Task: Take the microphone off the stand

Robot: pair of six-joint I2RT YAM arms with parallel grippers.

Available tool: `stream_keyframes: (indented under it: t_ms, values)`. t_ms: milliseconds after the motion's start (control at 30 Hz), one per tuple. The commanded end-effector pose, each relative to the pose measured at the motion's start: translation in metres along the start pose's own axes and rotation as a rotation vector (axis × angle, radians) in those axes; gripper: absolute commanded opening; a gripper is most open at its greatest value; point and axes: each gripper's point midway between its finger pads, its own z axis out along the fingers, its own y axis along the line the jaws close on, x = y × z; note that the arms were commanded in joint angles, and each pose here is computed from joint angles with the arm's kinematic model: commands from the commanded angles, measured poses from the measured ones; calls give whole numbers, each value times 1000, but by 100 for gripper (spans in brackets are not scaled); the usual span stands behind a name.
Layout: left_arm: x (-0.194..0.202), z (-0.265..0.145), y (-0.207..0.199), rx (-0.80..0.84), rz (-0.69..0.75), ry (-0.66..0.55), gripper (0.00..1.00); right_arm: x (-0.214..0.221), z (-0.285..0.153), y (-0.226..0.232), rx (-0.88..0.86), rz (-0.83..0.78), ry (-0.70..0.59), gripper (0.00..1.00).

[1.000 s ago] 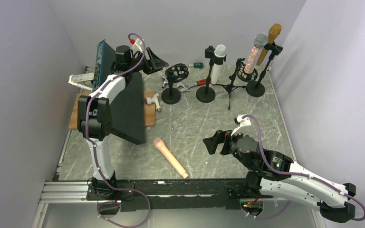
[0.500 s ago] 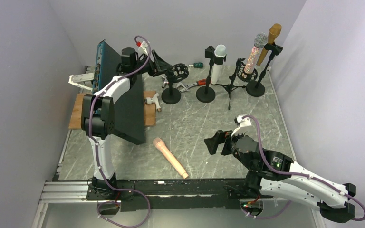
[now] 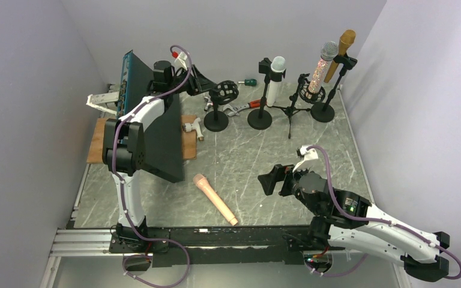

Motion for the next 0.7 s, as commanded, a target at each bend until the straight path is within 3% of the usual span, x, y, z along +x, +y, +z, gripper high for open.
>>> stream_keyframes:
  t_ms: [0, 400, 667]
  values:
    - [41, 3, 53, -132, -21, 82, 57, -14, -2, 7, -11, 34, -37, 100]
    - [80, -1, 98, -259, -52, 130, 51, -11, 3, 8, -3, 26, -31, 100]
    - [72, 1, 91, -259, -32, 135, 52, -9, 4, 7, 1, 25, -24, 100]
